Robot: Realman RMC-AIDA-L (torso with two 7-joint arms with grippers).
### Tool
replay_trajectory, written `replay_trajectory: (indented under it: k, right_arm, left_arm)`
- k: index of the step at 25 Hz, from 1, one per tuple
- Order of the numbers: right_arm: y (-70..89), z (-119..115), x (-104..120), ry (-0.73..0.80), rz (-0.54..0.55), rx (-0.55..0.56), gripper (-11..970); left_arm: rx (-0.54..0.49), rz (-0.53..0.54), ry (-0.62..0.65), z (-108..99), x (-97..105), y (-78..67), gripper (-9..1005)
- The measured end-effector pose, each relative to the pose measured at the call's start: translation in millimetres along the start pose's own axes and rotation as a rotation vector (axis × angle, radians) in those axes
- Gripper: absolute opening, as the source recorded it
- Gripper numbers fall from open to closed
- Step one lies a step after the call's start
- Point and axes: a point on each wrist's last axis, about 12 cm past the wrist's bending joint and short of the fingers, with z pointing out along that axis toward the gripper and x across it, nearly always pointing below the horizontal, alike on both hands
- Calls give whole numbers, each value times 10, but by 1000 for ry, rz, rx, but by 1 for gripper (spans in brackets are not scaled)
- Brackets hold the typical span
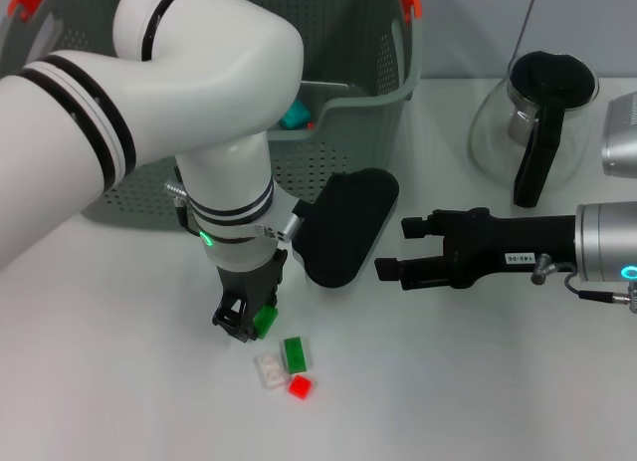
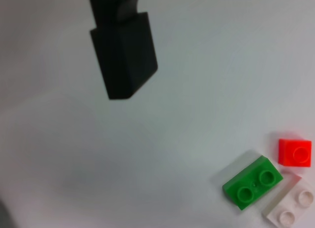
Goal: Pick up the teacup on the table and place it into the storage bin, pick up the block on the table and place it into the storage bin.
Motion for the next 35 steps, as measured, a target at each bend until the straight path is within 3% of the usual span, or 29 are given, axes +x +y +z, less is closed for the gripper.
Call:
replay_trajectory:
  k: [8, 12, 17, 20, 23, 27, 31, 35]
  right_arm:
    - [-5, -14, 13, 0, 3, 4, 917]
    - [-16, -28, 4, -2, 2, 8, 917]
    - [-43, -77, -6, -21, 9, 23, 917]
    - [-60, -115, 5, -32, 18, 33, 917]
    - [-70, -136, 8, -38, 25, 39, 917]
    - [-76, -153, -6, -40, 34, 36, 917]
    - [-78, -167, -20, -39, 31, 30, 916]
    - [-79, -168, -19, -37, 31, 30, 916]
  left_arm:
    - [-5, -80, -34, -132, 59, 3, 413]
    - [7, -207, -147, -358, 217, -18, 425]
    - [-15, -450, -348, -640, 523, -76, 439]
    - [-72, -670, -560, -876, 828, -146, 448]
    - [-128, -809, -736, -1084, 1088, -213, 457]
    - [-232, -927, -910, -1415, 1386, -193, 468]
    - [-368, -1019, -982, -1617, 1605, -93, 480]
    - [-521, -1143, -962, -1580, 1760, 48, 491]
